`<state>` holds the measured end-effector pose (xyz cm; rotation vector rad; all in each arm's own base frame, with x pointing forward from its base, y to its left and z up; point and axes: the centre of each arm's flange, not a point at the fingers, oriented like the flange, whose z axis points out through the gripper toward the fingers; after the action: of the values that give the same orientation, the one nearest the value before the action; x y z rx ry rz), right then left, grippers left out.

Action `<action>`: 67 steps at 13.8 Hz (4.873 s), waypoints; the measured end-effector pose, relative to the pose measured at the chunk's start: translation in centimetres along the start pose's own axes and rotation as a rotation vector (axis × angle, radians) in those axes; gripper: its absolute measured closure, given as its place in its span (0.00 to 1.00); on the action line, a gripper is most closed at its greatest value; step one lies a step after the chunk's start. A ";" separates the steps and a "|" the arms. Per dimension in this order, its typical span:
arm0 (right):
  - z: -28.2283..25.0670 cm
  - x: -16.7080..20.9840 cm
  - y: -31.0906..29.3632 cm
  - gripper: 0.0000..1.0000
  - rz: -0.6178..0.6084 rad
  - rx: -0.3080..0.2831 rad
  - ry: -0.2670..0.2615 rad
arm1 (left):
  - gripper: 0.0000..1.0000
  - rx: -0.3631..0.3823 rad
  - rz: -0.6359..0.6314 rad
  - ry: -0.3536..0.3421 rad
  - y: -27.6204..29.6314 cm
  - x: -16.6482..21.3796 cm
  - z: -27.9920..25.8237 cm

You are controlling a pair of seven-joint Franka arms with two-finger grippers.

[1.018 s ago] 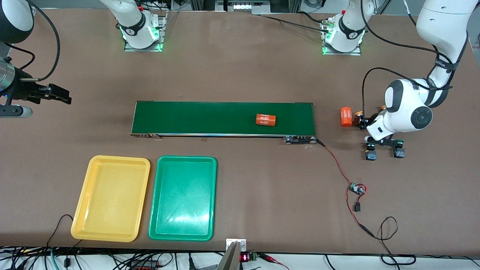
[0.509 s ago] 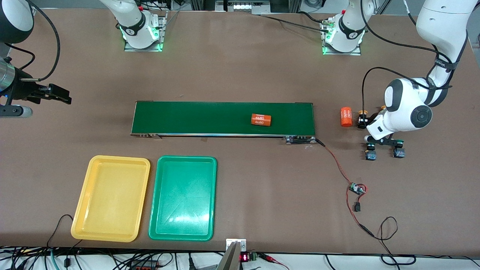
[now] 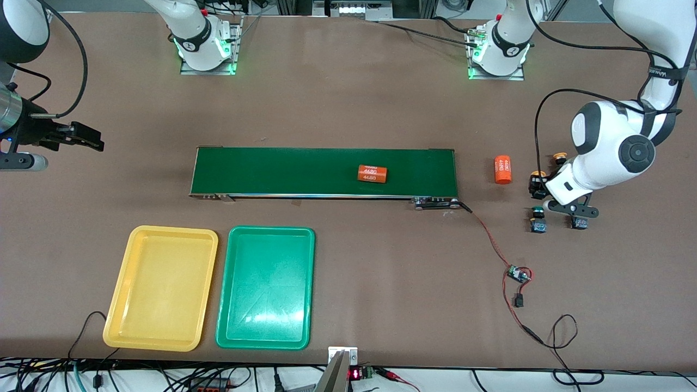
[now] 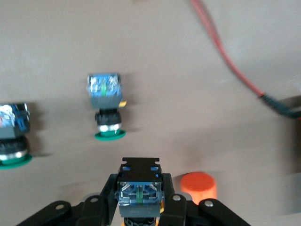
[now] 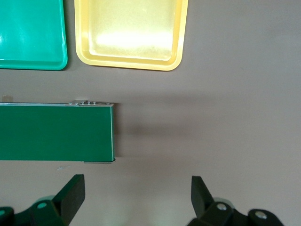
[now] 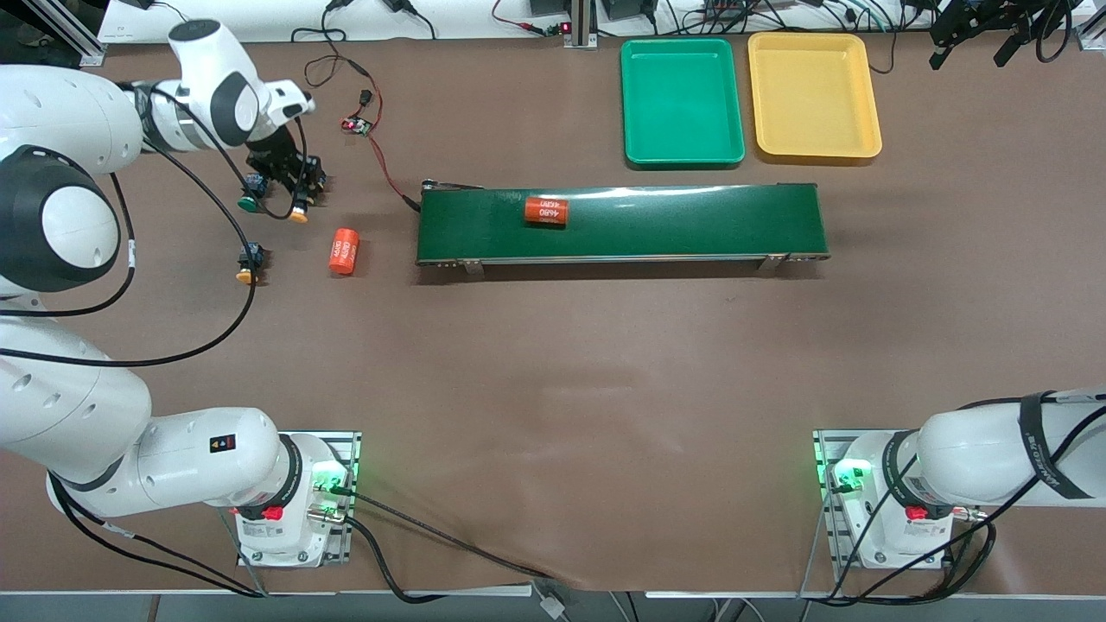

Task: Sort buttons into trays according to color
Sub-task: 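Place the yellow-cap button on the conveyor belt with the left gripper, then grasp another yellow-cap button with the left gripper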

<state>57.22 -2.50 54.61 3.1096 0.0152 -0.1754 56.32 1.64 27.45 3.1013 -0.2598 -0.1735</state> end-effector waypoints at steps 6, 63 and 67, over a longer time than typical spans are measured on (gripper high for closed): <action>0.0 0.0 -0.2 0.00 -0.003 0.000 0.000 | 0.59 -0.014 -0.056 0.042 13.5 2.5 -2.4; 2.1 1.1 -5.4 0.00 -0.044 0.029 -0.033 | 0.59 -0.111 0.000 -0.038 -1.8 3.7 -1.1; 1.7 -0.4 -16.2 0.00 -0.036 0.006 -0.025 | 0.59 -0.135 -0.094 -0.128 7.9 3.1 -3.4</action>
<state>56.46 13.63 52.57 3.1139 0.0708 -0.2155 58.44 -6.59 30.80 2.9737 -0.0993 -0.3765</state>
